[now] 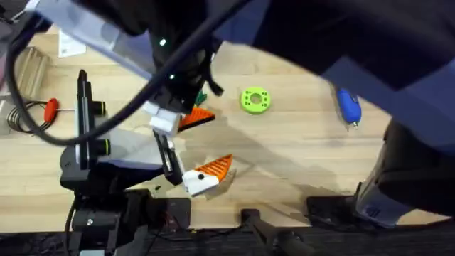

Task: Pick up the gripper from the table and insert it into the empty holder that is missing its gripper. Then pick up a screw, insert it into the mounting hole, and use the screwdriver to tighten it. Finally, clean up the table by picking up the vegetable and placing it into the bucket.

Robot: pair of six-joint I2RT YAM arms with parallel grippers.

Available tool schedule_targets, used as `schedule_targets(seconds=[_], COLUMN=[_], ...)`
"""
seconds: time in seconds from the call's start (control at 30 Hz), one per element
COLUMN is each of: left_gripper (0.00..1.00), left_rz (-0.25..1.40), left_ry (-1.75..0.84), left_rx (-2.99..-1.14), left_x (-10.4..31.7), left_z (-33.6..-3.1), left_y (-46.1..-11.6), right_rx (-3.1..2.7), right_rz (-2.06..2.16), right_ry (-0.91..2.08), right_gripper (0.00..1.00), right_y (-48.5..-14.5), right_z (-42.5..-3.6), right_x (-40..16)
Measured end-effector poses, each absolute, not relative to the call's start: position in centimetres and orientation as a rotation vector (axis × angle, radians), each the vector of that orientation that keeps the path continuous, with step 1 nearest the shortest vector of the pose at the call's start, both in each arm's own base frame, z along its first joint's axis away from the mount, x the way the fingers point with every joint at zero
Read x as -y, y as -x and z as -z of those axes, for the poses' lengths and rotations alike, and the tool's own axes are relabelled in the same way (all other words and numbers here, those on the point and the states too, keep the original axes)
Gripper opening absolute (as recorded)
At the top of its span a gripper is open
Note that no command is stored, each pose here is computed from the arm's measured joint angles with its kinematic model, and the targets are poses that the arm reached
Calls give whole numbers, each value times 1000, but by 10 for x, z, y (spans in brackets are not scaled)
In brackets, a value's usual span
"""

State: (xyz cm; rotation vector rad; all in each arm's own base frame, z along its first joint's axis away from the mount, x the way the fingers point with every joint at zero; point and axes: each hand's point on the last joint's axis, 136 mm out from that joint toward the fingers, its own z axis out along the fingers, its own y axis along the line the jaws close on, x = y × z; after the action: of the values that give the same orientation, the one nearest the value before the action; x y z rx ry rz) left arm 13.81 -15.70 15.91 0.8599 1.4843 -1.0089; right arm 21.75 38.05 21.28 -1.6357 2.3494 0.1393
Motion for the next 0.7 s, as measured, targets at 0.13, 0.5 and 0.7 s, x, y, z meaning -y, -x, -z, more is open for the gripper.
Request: schedule_targets(seconds=[0.13, 0.5, 0.7], left_gripper=[985, 985, 985], left_rz=[1001, 1000, 1000], left_ry=[-862, -863, -863], left_rx=[-1481, -1480, -1481], left_x=[157, 157, 157], left_z=[-159, -159, -159], left_y=[-139, -139, -139], right_rx=[-2353, -2318, -2432], right_rz=[-169, -285, -282], right_ry=[1587, 1316, 1092], right_gripper=[962, 964, 964], right_y=[-218, -231, -245], right_z=[-226, -277, -254], right_x=[-374, -344, -296])
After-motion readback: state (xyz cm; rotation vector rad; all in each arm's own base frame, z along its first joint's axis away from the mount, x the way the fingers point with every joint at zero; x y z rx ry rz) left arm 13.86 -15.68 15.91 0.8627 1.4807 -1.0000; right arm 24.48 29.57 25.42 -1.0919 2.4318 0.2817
